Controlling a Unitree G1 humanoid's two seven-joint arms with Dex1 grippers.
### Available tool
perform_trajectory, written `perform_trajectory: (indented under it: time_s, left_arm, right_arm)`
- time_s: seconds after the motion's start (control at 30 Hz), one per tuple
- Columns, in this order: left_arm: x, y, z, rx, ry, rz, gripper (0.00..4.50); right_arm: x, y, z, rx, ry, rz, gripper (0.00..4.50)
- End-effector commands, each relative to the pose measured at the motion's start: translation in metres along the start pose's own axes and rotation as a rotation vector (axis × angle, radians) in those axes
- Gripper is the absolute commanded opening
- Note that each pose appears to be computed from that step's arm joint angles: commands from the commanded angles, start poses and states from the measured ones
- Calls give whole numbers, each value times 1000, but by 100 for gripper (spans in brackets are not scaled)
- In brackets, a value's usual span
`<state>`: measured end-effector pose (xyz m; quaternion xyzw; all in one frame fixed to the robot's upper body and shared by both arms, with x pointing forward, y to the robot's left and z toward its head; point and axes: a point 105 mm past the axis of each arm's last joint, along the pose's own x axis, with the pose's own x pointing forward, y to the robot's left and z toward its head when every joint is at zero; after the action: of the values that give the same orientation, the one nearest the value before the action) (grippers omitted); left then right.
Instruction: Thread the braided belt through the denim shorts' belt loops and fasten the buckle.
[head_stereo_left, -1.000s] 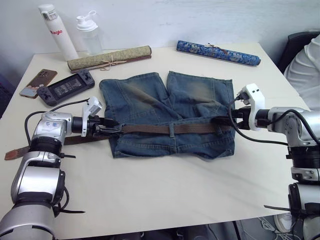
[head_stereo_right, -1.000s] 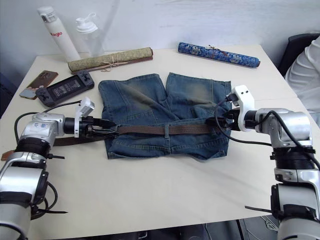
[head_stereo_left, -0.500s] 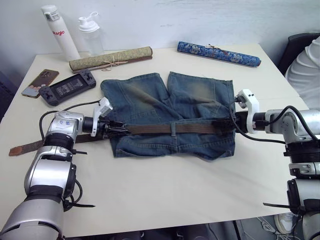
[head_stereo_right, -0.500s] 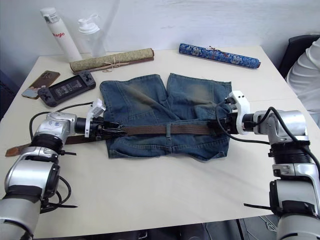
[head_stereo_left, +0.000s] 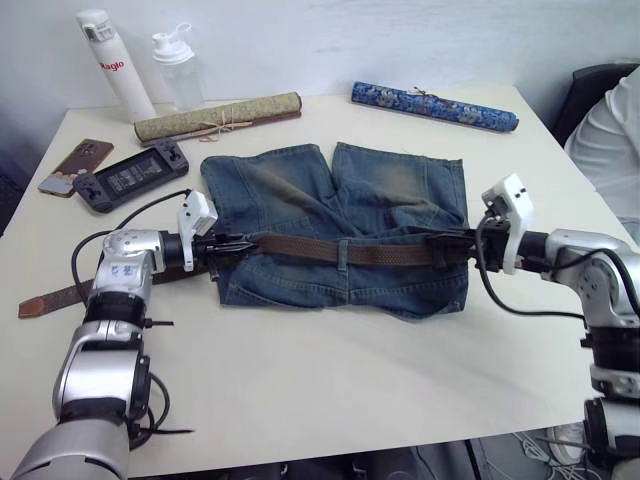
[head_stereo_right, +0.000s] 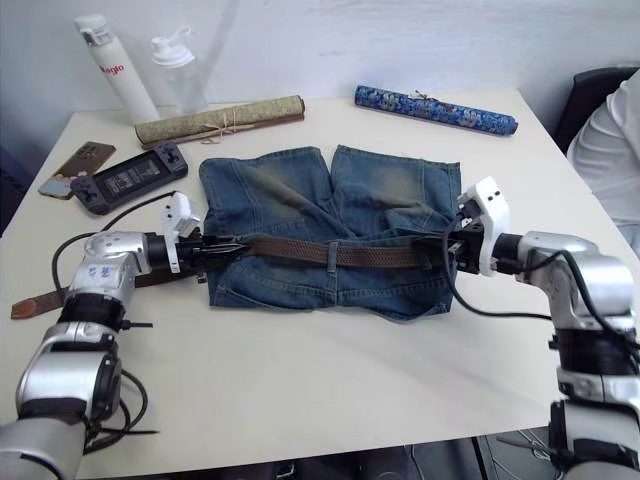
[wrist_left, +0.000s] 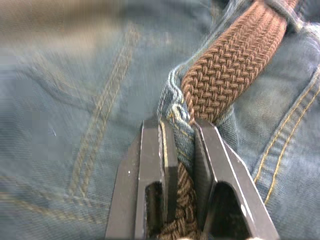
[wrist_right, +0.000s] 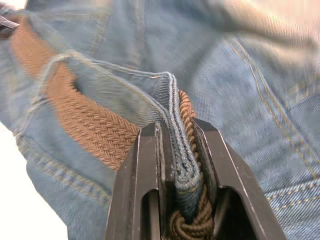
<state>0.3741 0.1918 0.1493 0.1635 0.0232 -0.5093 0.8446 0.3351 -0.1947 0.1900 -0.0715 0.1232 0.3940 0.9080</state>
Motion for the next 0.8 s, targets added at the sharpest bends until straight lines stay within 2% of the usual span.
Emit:
perform_trajectory:
  time_s: [0.03, 0.1, 0.17, 0.23, 0.27, 0.33, 0.4, 0.43, 0.53, 0.67, 0.73, 0.8]
  left_arm:
    - [-11, -18, 32, 336, -116, 68, 40]
    - [-21, -48, 32, 552, -133, 54, 40]
    - [-33, -67, 26, 678, -141, 62, 40]
    - [-44, -78, 15, 790, -121, 54, 40]
    - [-53, -79, 3, 826, -80, 59, 40]
    - [-63, -80, -11, 853, -28, 56, 40]
    - [-69, -91, -26, 897, 3, -15, 40]
    - [-72, -95, -37, 906, 39, -59, 40]
    - [-83, -98, -63, 876, 148, -139, 40]
    - [-89, -100, -75, 856, 201, -184, 40]
    - [-96, -106, -85, 847, 247, -246, 40]
    - [-102, -110, -92, 821, 274, -267, 40]
  right_arm:
    - [-17, 27, 24, -348, -105, 6, 24]
    - [-24, 51, 0, -541, -41, 54, 24]
    - [-32, 69, -35, -734, 85, 130, 24]
    - [-39, 78, -58, -848, 151, 177, 24]
    - [-44, 79, -68, -917, 180, 182, 24]
    - [-51, 80, -84, -997, 240, 211, 24]
    - [-59, 76, -105, -1025, 347, 246, 24]
    - [-62, 72, -113, -980, 402, 245, 24]
    - [-63, 61, -123, -904, 487, 197, 24]
    - [-67, 51, -130, -901, 560, 172, 24]
    - [-78, 51, -141, -906, 642, 211, 24]
    - [-85, 55, -144, -912, 667, 251, 24]
